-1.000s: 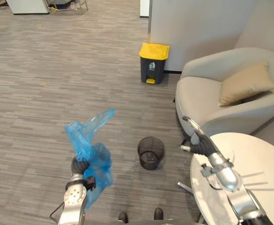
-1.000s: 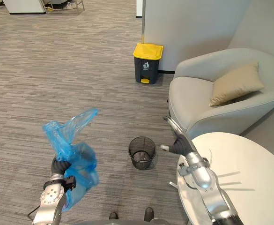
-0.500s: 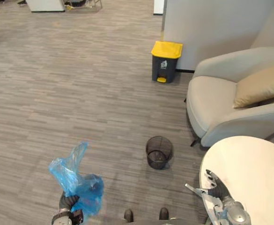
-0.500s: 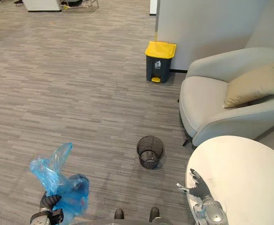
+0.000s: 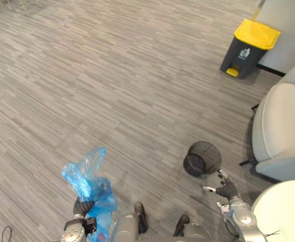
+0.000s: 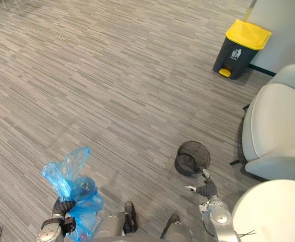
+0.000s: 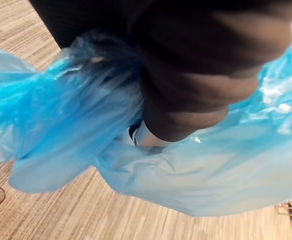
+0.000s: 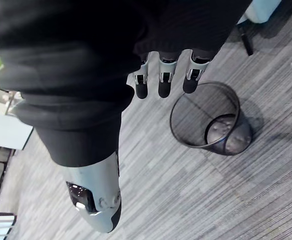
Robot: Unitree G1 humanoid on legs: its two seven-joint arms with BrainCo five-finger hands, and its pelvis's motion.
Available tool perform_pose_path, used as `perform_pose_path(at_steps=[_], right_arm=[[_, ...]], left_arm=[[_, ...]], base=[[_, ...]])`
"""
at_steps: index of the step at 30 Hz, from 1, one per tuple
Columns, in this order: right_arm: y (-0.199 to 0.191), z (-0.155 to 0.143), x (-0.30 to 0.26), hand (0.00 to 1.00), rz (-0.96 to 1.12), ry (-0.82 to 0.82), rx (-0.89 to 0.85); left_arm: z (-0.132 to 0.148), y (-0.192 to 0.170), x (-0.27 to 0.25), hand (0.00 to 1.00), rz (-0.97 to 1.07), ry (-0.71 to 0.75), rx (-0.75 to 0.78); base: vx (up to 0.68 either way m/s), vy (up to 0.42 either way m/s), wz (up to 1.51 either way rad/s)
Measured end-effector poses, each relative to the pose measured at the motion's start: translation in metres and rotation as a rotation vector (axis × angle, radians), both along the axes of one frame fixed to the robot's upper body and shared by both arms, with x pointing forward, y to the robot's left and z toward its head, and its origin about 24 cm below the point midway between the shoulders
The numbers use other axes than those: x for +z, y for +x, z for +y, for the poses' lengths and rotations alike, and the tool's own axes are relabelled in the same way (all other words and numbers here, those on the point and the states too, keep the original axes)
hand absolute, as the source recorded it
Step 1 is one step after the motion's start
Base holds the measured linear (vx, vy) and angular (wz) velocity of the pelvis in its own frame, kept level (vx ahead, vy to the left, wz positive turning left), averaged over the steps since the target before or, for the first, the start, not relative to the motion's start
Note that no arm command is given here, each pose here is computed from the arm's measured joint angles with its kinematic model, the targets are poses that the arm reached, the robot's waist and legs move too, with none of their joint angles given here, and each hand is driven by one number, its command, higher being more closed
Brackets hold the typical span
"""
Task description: Gather rubbish on tea table into small bin, then transfer packed bag to large trash can.
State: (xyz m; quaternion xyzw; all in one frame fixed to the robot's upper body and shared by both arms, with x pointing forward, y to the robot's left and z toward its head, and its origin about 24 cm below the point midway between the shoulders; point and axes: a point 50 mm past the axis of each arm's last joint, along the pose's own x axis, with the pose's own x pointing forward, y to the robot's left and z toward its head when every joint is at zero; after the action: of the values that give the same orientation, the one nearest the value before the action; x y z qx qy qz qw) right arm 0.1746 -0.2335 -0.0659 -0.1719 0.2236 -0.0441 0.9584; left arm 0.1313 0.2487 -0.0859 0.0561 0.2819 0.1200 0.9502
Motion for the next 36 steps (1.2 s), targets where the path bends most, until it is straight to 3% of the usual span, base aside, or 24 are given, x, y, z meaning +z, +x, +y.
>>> perform_pose_path(at_steps=[4, 10, 20, 25, 28, 36], right_arm=[[0.005, 0.017, -0.002, 0.0, -0.011, 0.043, 0.023], [0.006, 0.016, -0.001, 0.0, -0.011, 0.038, 0.021], [0.019, 0.027, 0.015, 0.0, -0.088, 0.025, 0.064], [0.023, 0.023, 0.02, 0.0, -0.115, 0.019, 0.047], [0.01, 0.027, 0.004, 0.0, -0.043, 0.043, 0.018], [0.006, 0.034, -0.004, 0.0, -0.012, 0.066, 0.012]], left_arm=[[0.01, 0.005, 0.007, 1.0, -0.013, 0.061, -0.014], [0.004, 0.022, 0.012, 1.0, -0.05, 0.066, -0.051], [-0.028, 0.033, 0.011, 1.0, -0.089, -0.002, -0.099], [-0.032, 0.042, 0.021, 1.0, -0.147, -0.002, -0.113], [-0.03, 0.029, 0.014, 1.0, -0.093, 0.016, -0.125], [-0.03, 0.051, 0.032, 1.0, -0.178, 0.051, -0.171]], base=[[0.28, 0.034, 0.11], [0.42, -0.078, 0.13], [0.65, -0.154, -0.48], [0.55, 0.191, -1.01], [0.56, 0.308, -1.22], [0.51, 0.199, -0.86]])
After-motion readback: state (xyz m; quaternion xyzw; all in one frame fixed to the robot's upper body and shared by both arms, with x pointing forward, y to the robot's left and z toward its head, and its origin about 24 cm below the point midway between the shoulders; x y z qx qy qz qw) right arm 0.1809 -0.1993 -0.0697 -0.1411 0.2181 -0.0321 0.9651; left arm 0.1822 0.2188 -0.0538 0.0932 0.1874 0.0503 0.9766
